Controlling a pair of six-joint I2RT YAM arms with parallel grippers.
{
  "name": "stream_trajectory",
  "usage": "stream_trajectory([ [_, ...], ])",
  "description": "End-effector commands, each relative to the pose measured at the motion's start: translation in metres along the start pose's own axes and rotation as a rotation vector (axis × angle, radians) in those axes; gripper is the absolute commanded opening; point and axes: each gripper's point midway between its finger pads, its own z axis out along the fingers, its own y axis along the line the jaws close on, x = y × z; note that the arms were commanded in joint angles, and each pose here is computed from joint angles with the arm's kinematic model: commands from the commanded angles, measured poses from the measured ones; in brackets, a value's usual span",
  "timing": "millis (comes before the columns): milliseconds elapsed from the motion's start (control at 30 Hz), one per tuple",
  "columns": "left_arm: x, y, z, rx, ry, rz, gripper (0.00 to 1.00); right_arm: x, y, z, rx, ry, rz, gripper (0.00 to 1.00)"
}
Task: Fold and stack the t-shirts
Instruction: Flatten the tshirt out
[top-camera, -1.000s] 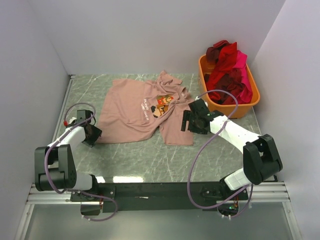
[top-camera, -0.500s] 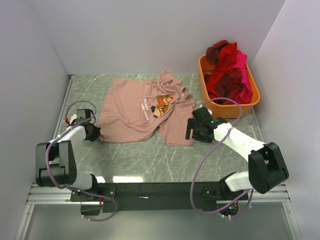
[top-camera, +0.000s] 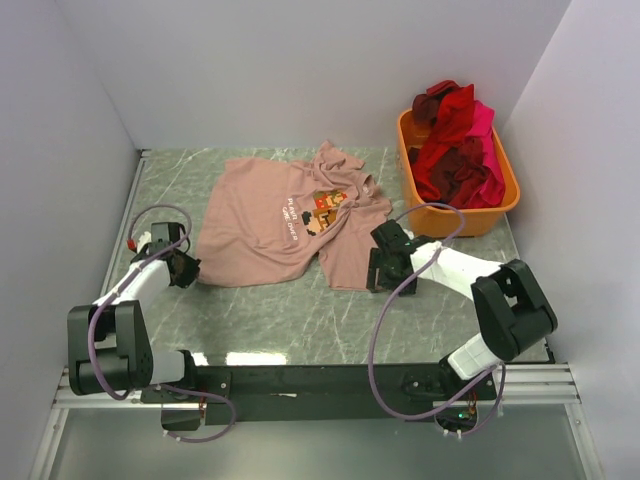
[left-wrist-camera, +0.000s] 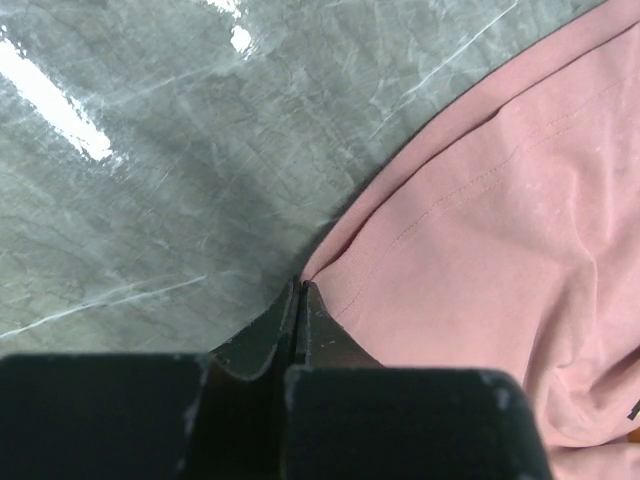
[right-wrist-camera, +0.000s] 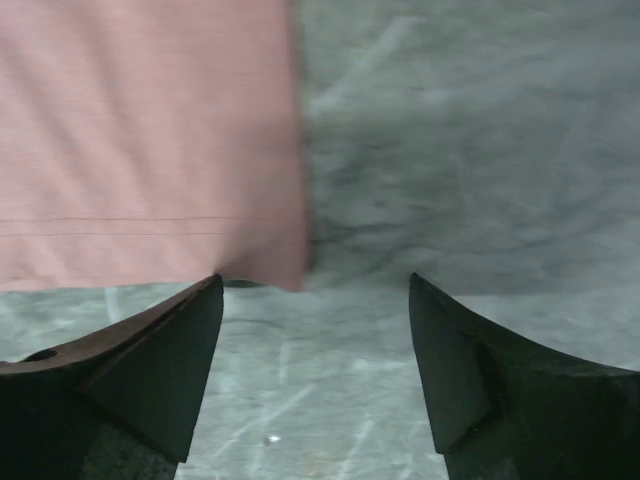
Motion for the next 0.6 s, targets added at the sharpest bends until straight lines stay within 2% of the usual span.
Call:
stream_trajectory([
  [0, 0.001, -0.001, -0.006, 0.016, -0.008, -0.006, 0.01, -0.015, 0.027, 0.0, -0.042, -0.044, 0.0, 0.79],
  [33, 0.001, -0.002, -0.01, 0.027, -0.013, -0.009, 0.01, -0.012, 0.028, 0.003, -0.035, -0.037, 0.003, 0.74],
  [100, 0.0, -0.003, -0.013, 0.039, -0.02, -0.013, 0.01, -0.01, 0.029, 0.006, -0.033, -0.03, -0.001, 0.73],
  [167, 0.0, -0.002, -0.014, 0.039, -0.025, -0.017, 0.01, -0.011, 0.034, 0.008, -0.049, -0.031, 0.001, 0.61],
  [233, -0.001, -0.002, -0.016, 0.035, -0.028, -0.02, 0.01, -0.01, 0.039, 0.008, -0.071, -0.023, 0.001, 0.39],
  [300, -0.002, -0.004, -0.019, 0.042, -0.026, -0.022, 0.01, -0.01, 0.041, 0.006, -0.085, -0.027, 0.006, 0.26],
  [333, -0.002, -0.005, -0.02, 0.046, -0.025, -0.022, 0.01, -0.01, 0.04, 0.005, -0.084, -0.032, 0.005, 0.16],
  [400, -0.002, -0.009, -0.024, 0.069, -0.023, -0.026, 0.01, -0.019, 0.037, -0.002, -0.074, -0.081, 0.009, 0.08],
  [433, -0.003, -0.011, -0.026, 0.08, -0.026, -0.03, 0.0, -0.023, 0.035, -0.005, -0.069, -0.105, 0.007, 0.0],
  [567, -0.015, -0.029, -0.044, 0.151, -0.055, -0.032, 0.01, -0.053, 0.034, -0.039, -0.09, -0.261, 0.022, 0.0],
])
